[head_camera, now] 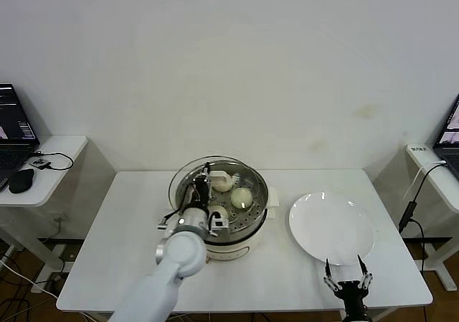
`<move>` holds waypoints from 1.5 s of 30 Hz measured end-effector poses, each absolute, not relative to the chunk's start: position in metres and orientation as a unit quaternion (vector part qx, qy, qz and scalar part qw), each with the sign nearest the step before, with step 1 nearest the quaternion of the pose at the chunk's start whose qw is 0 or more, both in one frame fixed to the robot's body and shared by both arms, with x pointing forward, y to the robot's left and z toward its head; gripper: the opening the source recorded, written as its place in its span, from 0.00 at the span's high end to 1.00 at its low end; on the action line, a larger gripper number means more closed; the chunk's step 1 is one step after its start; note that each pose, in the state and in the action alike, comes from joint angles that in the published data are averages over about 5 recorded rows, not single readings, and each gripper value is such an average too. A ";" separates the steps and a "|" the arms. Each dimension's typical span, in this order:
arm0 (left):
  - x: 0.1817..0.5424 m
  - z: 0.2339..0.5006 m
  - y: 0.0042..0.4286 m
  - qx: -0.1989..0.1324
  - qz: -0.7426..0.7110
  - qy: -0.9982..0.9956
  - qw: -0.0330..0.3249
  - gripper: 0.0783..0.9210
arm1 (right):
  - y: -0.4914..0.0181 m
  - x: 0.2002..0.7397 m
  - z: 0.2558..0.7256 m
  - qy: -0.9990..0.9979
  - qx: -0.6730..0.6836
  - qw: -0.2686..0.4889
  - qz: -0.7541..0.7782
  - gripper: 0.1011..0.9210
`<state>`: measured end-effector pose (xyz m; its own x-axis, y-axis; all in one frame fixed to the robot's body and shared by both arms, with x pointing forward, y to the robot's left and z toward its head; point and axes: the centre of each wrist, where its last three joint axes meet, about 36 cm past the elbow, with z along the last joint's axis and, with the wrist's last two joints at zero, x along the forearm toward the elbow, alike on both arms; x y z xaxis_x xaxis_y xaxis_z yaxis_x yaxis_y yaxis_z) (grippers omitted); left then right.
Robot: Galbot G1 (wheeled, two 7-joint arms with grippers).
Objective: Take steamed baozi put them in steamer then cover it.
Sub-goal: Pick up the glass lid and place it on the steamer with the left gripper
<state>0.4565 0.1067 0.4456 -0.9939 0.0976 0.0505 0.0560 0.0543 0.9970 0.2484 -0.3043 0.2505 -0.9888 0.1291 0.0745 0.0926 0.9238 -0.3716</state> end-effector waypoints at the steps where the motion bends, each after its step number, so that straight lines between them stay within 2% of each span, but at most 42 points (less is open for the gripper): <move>1: 0.457 0.445 0.104 0.054 0.685 0.726 0.015 0.91 | -0.304 0.249 0.250 -0.980 -0.056 0.049 0.187 0.12; 9: 0.458 0.443 0.088 0.059 0.684 0.727 0.011 0.91 | -0.301 0.251 0.246 -0.980 -0.051 0.050 0.187 0.12; 34: 0.449 0.435 0.083 0.061 0.682 0.729 0.002 0.91 | -0.295 0.253 0.238 -0.981 -0.038 0.056 0.183 0.12; 37: 0.448 0.435 0.082 0.060 0.680 0.731 0.005 0.88 | -0.295 0.253 0.238 -0.981 -0.037 0.056 0.183 0.12; 45: 0.441 0.437 0.085 0.060 0.679 0.732 0.012 0.62 | -0.294 0.252 0.237 -0.981 -0.034 0.059 0.183 0.12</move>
